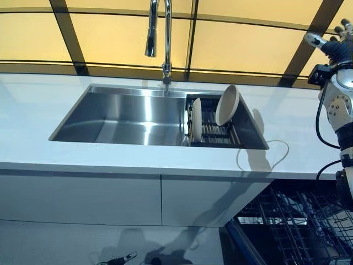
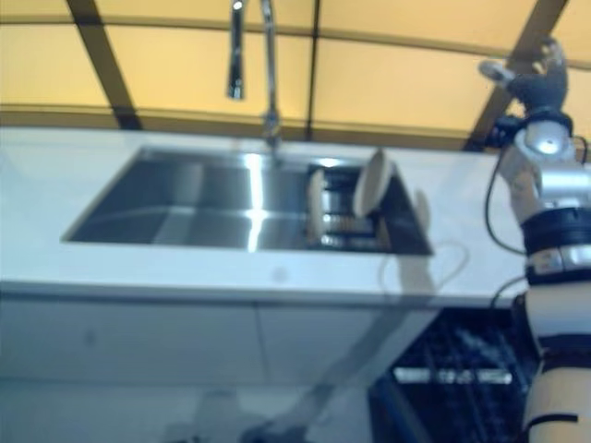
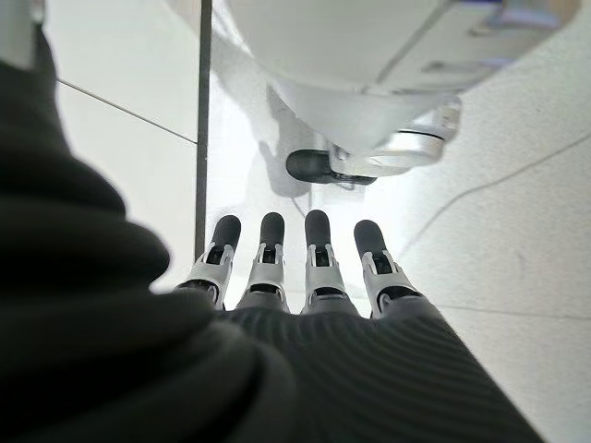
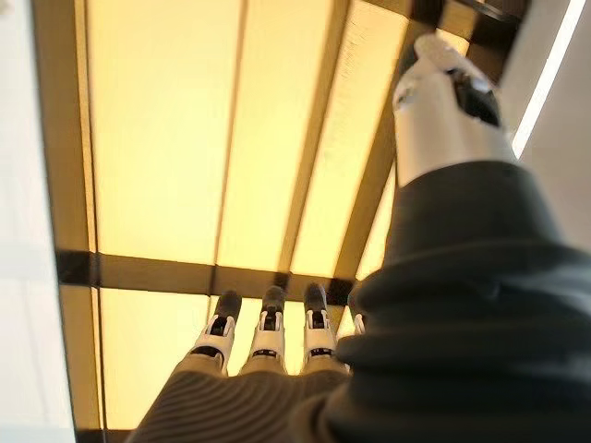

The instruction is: Take plates into dishwasher

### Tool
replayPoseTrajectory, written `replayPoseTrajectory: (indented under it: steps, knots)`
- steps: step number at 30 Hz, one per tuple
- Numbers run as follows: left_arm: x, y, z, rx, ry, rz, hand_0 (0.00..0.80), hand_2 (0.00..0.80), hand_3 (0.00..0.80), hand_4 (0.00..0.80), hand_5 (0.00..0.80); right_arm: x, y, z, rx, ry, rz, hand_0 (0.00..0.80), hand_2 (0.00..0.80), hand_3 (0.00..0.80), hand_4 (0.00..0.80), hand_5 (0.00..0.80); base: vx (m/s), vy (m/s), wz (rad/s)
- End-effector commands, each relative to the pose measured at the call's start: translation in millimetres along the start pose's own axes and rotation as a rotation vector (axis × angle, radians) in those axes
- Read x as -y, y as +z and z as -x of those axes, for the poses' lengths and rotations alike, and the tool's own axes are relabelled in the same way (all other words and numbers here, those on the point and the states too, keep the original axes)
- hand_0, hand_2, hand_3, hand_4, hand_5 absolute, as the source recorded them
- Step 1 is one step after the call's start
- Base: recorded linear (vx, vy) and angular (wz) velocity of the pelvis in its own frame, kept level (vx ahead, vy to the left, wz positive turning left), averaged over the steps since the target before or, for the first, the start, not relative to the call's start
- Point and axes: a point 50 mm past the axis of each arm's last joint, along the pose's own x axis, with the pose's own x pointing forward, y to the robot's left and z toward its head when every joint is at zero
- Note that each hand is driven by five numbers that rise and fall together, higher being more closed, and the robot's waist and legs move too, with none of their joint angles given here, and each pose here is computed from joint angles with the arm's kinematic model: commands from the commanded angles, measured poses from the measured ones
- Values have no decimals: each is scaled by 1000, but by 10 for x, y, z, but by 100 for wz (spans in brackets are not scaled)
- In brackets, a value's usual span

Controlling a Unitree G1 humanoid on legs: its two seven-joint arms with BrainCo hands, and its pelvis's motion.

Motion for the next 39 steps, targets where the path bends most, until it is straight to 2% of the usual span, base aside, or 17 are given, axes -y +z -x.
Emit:
replayPoseTrajectory:
  steps: [1, 4, 12, 18, 23, 31, 39]
  knots:
    - [-234, 38, 58, 19, 78, 20, 0, 0, 0, 0, 0, -103, 505, -33, 167, -11, 93, 0, 0, 0, 0, 0, -12, -144, -25]
    - [-218, 106, 53, 45, 94, 106, 0, 0, 0, 0, 0, -117, 502, -40, 149, -46, 99, 0, 0, 0, 0, 0, 8, -188, -26]
    - [-105, -107, 20, -27, 56, 6, 0, 0, 0, 0, 0, 96, 565, -104, 115, -183, 150, 0, 0, 0, 0, 0, 92, -89, 9]
    - [-112, -218, 25, -60, 56, -19, 0, 0, 0, 0, 0, 30, 593, -112, 94, -178, 145, 0, 0, 0, 0, 0, 69, -2, 5]
    - [-138, -264, 35, -63, 60, -41, 0, 0, 0, 0, 0, 10, 692, -131, 49, -172, 224, 0, 0, 0, 0, 0, 32, 11, 1]
    - [-148, -186, 34, -33, 66, -29, 0, 0, 0, 0, 0, -162, 976, -108, 52, -133, 294, 0, 0, 0, 0, 0, -45, 10, 1]
    - [-143, -97, 29, 24, 109, -32, 0, 0, 0, 0, 0, -297, 981, -107, 16, -135, 410, 0, 0, 0, 0, 0, 16, 8, 1]
